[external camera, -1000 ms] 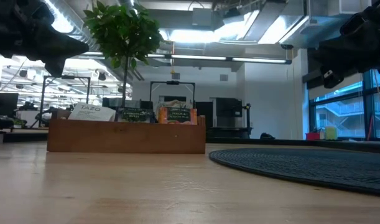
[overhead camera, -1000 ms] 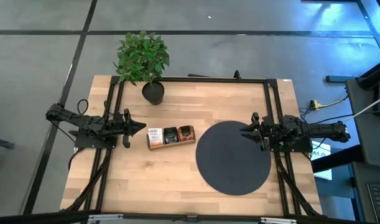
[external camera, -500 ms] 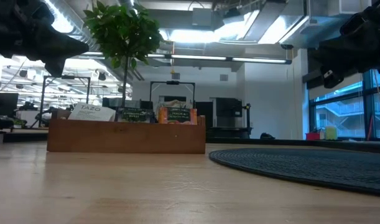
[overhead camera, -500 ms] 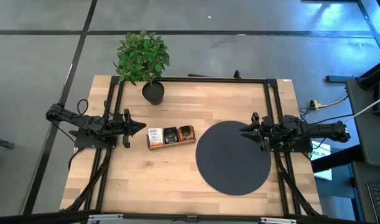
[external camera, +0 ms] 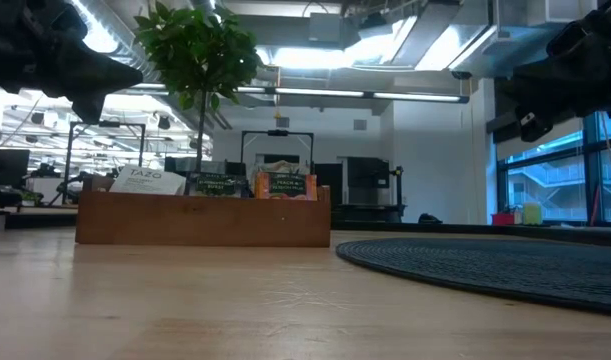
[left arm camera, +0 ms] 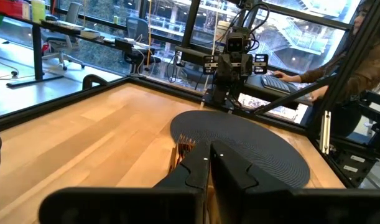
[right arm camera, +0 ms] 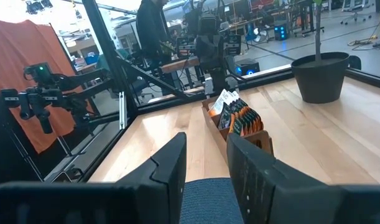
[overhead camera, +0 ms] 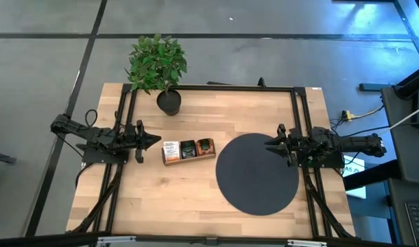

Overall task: Pick & Place Tea
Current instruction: Return to Home Position

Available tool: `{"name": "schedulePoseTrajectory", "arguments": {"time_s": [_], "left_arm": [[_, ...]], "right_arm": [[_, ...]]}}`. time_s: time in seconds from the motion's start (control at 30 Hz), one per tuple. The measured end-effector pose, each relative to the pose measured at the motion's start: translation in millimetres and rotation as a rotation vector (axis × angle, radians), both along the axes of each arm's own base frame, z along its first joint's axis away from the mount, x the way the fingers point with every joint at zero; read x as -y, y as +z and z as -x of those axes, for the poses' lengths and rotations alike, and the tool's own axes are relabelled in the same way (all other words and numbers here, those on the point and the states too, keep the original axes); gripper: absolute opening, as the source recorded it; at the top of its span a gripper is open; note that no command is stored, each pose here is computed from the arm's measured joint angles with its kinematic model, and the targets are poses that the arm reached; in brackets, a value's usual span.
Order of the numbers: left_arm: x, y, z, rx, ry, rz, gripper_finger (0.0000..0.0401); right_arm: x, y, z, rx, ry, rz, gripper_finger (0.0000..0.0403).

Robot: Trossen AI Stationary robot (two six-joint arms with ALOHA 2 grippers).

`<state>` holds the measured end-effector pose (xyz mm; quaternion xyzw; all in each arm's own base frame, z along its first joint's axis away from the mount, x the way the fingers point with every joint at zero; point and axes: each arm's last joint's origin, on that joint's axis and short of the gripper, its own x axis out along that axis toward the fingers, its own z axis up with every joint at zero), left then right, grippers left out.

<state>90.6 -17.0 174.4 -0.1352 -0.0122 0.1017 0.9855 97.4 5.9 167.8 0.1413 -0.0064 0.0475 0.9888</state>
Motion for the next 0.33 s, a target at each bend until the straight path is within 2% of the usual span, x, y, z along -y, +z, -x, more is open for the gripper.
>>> {"name": "schedulePoseTrajectory", "arguments": {"time_s": [0.33], "left_arm": [[0.0, -0.1, 0.0, 0.000, 0.000, 0.000, 0.0011]], "right_arm": [[0.0, 0.0, 0.0, 0.000, 0.000, 0.000, 0.0117]]}}
